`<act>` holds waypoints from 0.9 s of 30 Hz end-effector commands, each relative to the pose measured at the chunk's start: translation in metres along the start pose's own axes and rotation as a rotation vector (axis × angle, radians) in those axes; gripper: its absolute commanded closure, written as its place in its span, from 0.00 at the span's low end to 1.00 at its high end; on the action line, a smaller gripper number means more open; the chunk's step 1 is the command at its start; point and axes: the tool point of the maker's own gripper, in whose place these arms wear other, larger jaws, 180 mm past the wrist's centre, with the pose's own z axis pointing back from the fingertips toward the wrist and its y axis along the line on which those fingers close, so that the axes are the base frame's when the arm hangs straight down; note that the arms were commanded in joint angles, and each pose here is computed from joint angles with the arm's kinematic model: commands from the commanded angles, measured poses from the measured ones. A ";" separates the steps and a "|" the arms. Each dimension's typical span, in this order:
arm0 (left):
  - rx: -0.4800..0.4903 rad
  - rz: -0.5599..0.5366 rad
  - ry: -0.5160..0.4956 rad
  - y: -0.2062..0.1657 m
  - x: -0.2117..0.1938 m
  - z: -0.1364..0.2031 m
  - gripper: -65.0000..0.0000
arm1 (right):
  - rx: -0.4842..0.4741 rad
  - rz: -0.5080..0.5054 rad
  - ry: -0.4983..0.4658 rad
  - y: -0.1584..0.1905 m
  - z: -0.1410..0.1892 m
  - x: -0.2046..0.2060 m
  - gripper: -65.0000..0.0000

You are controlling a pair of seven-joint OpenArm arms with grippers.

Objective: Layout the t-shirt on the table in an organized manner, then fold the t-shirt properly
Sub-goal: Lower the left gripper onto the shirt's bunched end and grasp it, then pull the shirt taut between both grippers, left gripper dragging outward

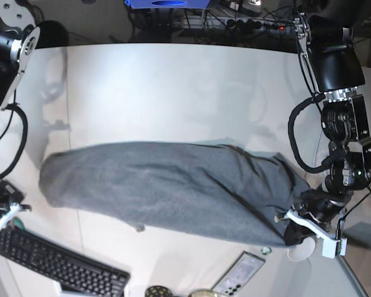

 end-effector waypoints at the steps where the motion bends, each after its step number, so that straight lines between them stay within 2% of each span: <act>1: -0.007 0.004 -0.054 0.000 0.019 -0.002 1.00 | -0.016 -0.005 -0.032 -0.012 0.000 0.016 0.99; 4: -0.003 0.064 0.000 0.005 -0.004 -0.015 1.00 | 0.021 -0.058 0.016 -0.010 -0.022 0.002 0.99; 7: 0.003 0.097 0.003 0.009 -0.019 -0.022 1.00 | 0.039 -0.088 0.012 -0.008 -0.034 -0.013 0.99; 11: 0.004 0.084 0.031 0.010 -0.044 -0.030 1.00 | 0.042 -0.089 0.037 -0.005 -0.036 -0.038 0.99; 15: 0.037 0.064 0.011 0.019 -0.050 -0.031 1.00 | 0.057 -0.096 0.084 0.004 -0.038 -0.064 0.99; 22: 0.037 0.044 -0.029 0.019 -0.035 -0.029 0.24 | 0.073 -0.104 0.161 0.016 -0.036 -0.107 0.99; 25: 0.054 0.050 -0.082 0.026 -0.018 -0.020 0.03 | 0.088 -0.110 0.192 0.025 -0.035 -0.126 0.99; 27: 0.075 0.060 -0.122 0.032 -0.009 -0.007 0.00 | 0.106 -0.112 0.198 0.037 -0.032 -0.135 0.99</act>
